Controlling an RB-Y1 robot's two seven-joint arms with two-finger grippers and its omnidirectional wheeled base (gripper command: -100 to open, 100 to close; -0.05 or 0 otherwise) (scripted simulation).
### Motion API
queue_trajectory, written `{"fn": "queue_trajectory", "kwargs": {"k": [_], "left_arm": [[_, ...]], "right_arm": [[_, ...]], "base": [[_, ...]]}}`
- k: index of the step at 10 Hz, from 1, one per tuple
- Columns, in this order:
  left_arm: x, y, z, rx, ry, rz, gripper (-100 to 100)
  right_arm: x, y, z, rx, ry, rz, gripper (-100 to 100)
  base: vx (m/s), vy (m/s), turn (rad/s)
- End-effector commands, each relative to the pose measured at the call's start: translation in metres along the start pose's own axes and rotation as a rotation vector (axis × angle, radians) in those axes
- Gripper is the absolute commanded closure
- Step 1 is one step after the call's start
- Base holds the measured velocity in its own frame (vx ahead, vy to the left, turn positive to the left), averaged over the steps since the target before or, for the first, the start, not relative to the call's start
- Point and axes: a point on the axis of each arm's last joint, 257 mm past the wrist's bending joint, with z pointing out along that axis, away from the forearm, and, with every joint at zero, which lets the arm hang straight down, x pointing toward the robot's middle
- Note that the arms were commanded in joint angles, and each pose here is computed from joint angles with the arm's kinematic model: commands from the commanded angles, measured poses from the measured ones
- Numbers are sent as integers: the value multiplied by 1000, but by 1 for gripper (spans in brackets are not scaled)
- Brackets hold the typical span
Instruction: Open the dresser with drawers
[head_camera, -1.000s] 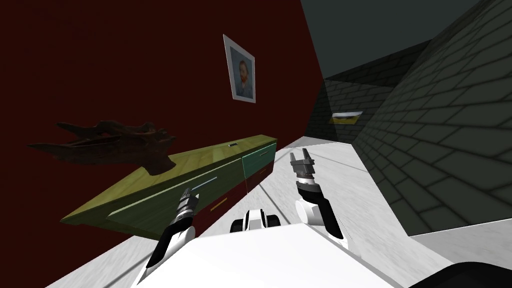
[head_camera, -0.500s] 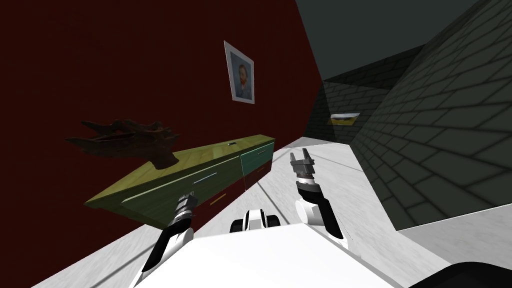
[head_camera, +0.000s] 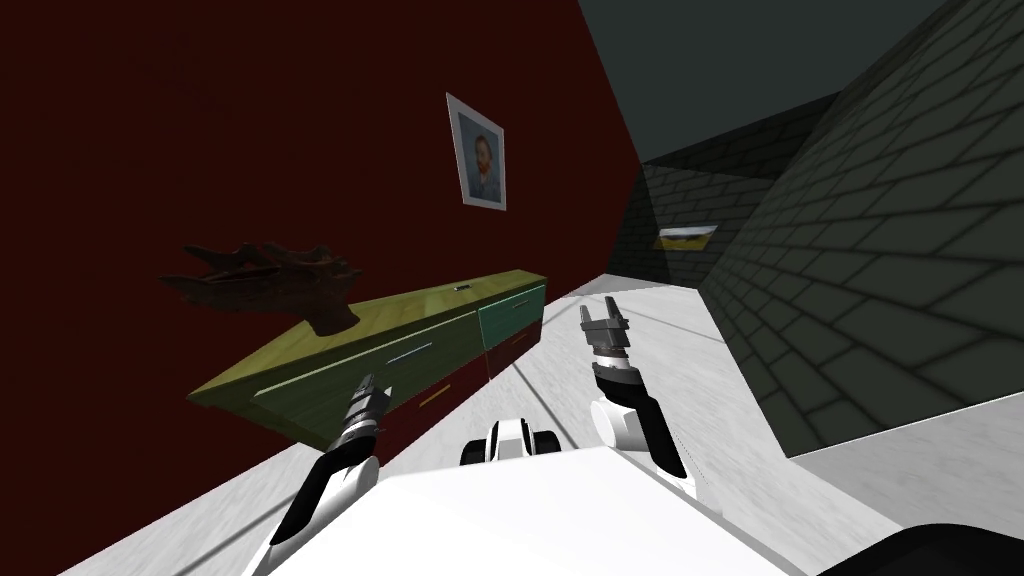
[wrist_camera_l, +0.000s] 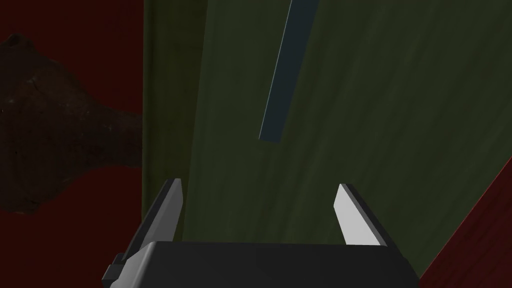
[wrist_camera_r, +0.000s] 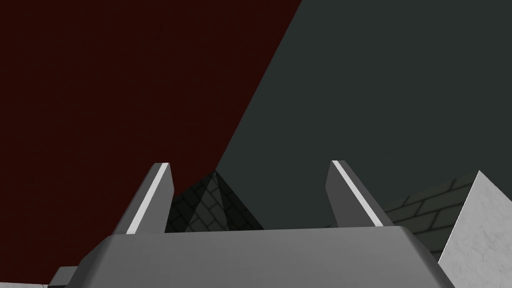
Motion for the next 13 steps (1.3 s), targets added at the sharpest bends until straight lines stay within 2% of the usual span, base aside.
{"fn": "queue_trajectory", "kwargs": {"k": [1, 2, 5, 8, 9, 13], "left_arm": [[-4, -3, 2, -3, -3, 6, -100], [-6, -6, 4, -3, -2, 13, -100], [-1, 11, -2, -32, -27, -38, -100], [-3, 7, 0, -28, -24, -30, -100], [-3, 7, 0, -28, -24, -30, 100], [-2, 2, -5, -26, -19, -30, 100]], "right_arm": [[0, 0, 0, 0, 0, 0, 0], [0, 0, 0, 0, 0, 0, 0], [0, 0, 0, 0, 0, 0, 0], [0, 0, 0, 0, 0, 0, 0], [0, 0, 0, 0, 0, 0, 0], [0, 0, 0, 0, 0, 1, 0]], "base": [[179, 62, -8], [191, 53, -8], [131, 44, -5], [63, 30, -6], [7, 5, 1], [-118, -90, 8]]}}
